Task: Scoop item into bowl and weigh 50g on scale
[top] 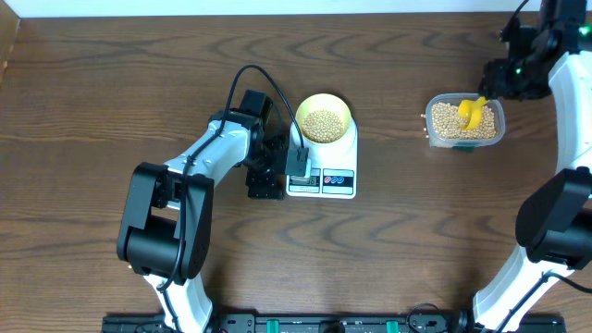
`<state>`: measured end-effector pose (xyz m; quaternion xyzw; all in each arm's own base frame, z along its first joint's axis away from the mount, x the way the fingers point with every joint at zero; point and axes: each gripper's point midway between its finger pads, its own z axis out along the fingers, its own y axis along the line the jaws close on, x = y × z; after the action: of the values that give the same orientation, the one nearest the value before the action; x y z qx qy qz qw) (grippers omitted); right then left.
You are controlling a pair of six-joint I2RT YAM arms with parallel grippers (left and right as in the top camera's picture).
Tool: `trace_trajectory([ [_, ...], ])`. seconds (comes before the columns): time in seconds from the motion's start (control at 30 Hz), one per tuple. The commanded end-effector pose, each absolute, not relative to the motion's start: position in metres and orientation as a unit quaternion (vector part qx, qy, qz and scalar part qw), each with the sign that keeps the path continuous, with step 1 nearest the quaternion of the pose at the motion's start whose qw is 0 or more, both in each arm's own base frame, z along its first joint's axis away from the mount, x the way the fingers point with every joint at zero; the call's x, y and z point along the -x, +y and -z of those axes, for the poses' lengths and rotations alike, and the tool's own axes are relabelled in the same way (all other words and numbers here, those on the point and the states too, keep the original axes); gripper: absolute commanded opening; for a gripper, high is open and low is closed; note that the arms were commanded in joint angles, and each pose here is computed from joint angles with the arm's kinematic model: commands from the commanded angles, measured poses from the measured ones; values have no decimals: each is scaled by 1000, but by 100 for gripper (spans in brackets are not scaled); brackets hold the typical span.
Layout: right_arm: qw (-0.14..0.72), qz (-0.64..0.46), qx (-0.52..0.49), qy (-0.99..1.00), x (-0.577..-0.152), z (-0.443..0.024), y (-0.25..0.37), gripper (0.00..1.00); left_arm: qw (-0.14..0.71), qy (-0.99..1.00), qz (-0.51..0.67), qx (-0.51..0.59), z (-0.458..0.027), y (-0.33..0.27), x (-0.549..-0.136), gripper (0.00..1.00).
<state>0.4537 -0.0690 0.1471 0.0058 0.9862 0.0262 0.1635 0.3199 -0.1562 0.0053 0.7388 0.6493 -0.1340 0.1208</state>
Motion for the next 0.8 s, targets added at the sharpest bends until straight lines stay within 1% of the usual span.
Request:
trace_trajectory([
  [0.0, 164, -33, 5, 986, -451, -135, -65, 57, 115, 642, 150, -743, 0, -160, -311, 98],
  [0.07, 160, -34, 5, 987, -450, -125, -64, 57, 115, 642, 150, -743, 0, -160, -311, 98],
  [0.13, 155, -35, 5, 987, -447, -117, -64, 55, 115, 642, 150, -743, 0, -160, -311, 98],
  [0.2, 157, -37, 5, 987, -448, -113, -63, 46, 114, 642, 150, -743, 0, -160, -311, 98],
  [0.3, 161, -50, 7, 986, -450, -112, -59, 36, 115, 642, 150, -743, 0, -160, -311, 98],
  [0.33, 162, -55, 8, 985, -450, -113, -57, 35, 115, 642, 150, -743, 0, -160, -311, 98],
  [0.77, 200, -78, 17, 977, -466, -120, -49, 38, 115, 642, 150, -743, 0, -160, -311, 98],
])
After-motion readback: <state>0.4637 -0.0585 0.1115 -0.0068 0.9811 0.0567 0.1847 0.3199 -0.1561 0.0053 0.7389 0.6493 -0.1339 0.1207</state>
